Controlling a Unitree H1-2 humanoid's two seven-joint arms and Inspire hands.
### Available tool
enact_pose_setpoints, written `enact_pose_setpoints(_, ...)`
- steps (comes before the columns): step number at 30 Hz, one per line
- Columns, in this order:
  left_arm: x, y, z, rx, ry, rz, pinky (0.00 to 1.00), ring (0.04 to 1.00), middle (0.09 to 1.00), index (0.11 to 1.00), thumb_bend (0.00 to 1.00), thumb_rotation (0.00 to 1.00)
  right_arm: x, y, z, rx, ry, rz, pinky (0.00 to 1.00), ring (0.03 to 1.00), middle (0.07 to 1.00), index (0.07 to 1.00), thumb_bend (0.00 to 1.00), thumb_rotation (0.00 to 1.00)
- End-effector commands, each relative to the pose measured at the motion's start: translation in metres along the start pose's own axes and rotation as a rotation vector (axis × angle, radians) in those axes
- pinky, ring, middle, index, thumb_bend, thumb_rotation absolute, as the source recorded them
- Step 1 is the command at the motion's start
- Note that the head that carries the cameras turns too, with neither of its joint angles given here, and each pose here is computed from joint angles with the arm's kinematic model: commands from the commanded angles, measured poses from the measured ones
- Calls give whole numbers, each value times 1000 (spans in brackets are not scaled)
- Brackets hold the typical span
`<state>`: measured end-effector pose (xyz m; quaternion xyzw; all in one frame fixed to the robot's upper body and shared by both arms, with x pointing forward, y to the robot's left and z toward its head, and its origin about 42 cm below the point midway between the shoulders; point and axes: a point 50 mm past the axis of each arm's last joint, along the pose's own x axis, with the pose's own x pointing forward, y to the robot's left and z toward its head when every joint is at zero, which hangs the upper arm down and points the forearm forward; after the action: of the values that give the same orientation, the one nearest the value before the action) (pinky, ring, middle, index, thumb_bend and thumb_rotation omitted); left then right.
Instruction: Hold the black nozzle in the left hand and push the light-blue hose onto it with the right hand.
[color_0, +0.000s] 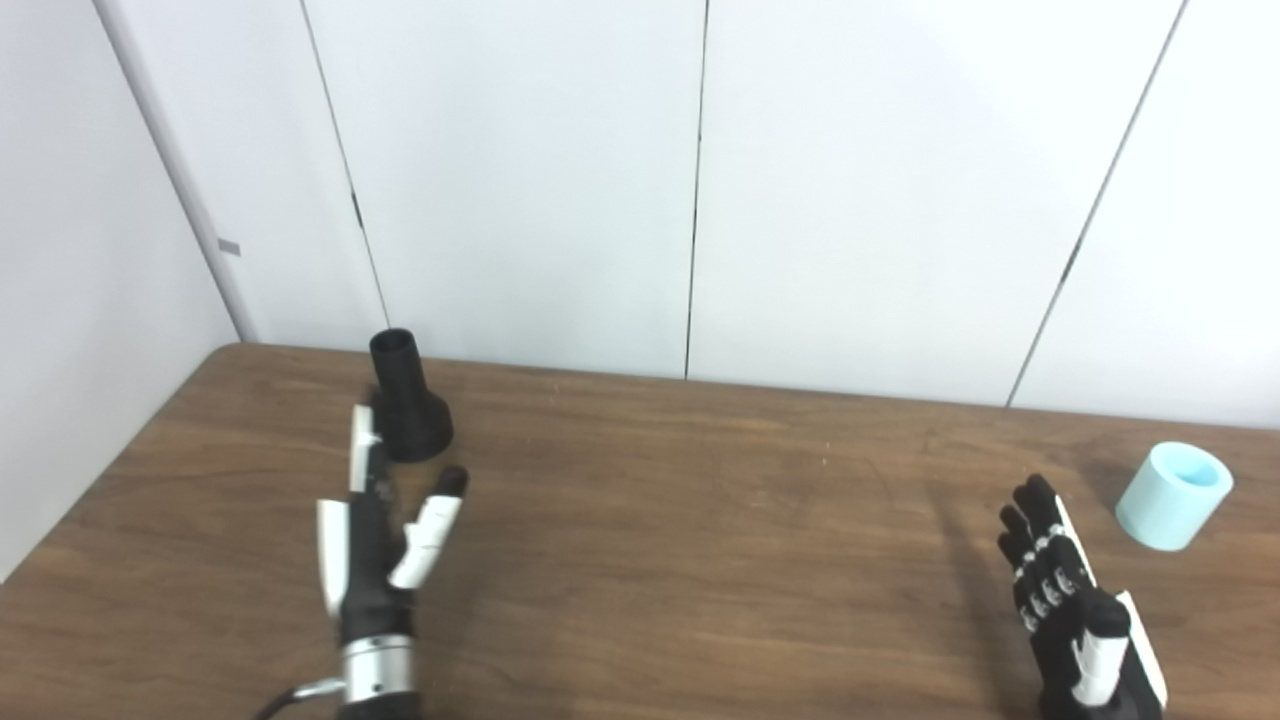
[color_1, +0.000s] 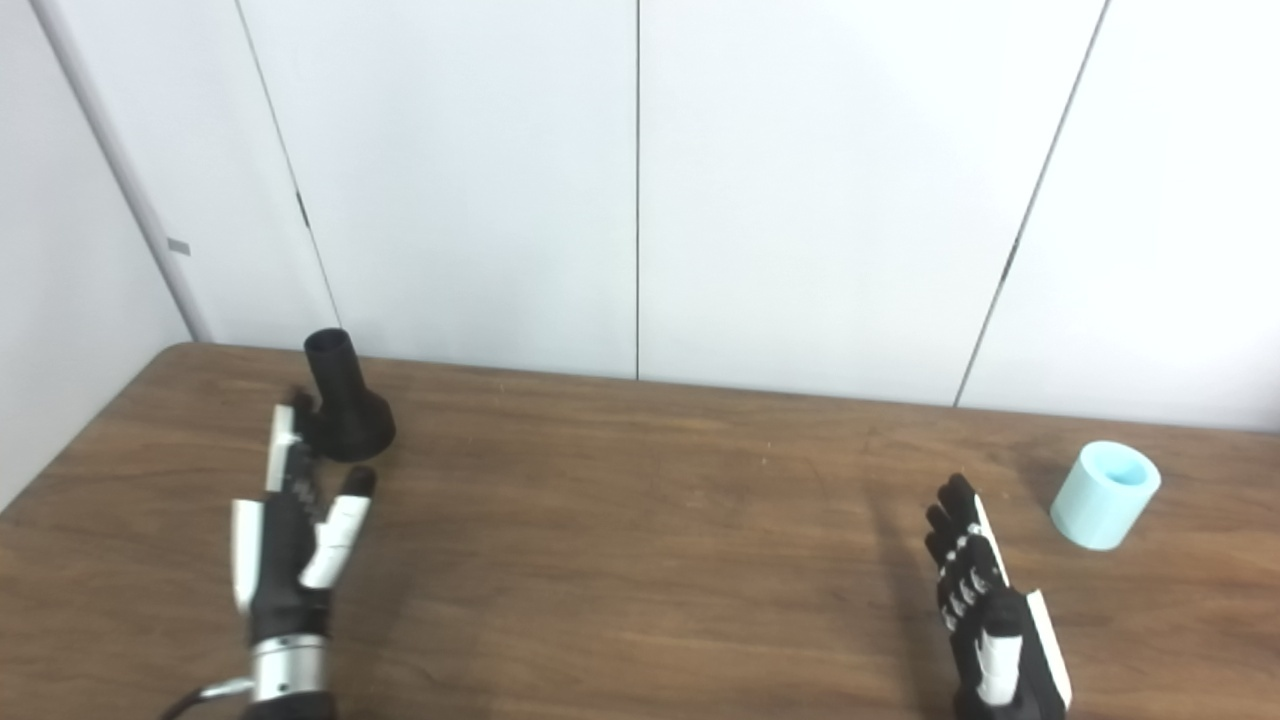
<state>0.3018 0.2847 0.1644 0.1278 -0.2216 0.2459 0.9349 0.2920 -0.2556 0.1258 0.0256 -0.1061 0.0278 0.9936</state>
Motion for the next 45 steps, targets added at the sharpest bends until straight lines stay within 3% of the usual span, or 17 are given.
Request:
enact_pose_setpoints(1, 24, 2, 12, 37, -128, 25, 954, 939, 963, 1000, 814, 648, -19, -4, -25, 3, 77, -12, 1000, 1000, 1000, 1000, 799, 1000)
enact_pose_setpoints(8, 70, 25, 3, 174, -222, 78, 1000, 958, 974, 1000, 853, 640, -19, -3, -25, 1, 80, -12, 1000, 1000, 1000, 1000, 799, 1000)
enact_pose_setpoints(15, 105, 35, -10, 218, -216, 112, 979, 952, 976, 1000, 877, 631, -20, 0, -24, 1, 80, -10, 1000, 1000, 1000, 1000, 800, 1000)
enact_pose_setpoints(19, 129, 39, -26, 257, -138, 80, 998, 982, 986, 1000, 853, 604, -20, 2, -24, 0, 80, -8, 1000, 1000, 1000, 1000, 797, 1000)
enact_pose_setpoints(28, 150, 47, -55, 391, -12, -7, 990, 971, 987, 1000, 855, 555, -21, 4, -22, 0, 77, -7, 1000, 1000, 1000, 1000, 792, 1000)
enact_pose_setpoints(34, 161, 43, -81, 502, 89, -124, 994, 951, 975, 990, 897, 553, -21, 8, -19, 1, 74, -4, 1000, 1000, 1000, 1000, 791, 1000)
enact_pose_setpoints(45, 172, 41, -98, 613, 205, -272, 994, 989, 994, 909, 927, 556, -21, 11, -14, 2, 75, -7, 1000, 1000, 1000, 1000, 784, 1000)
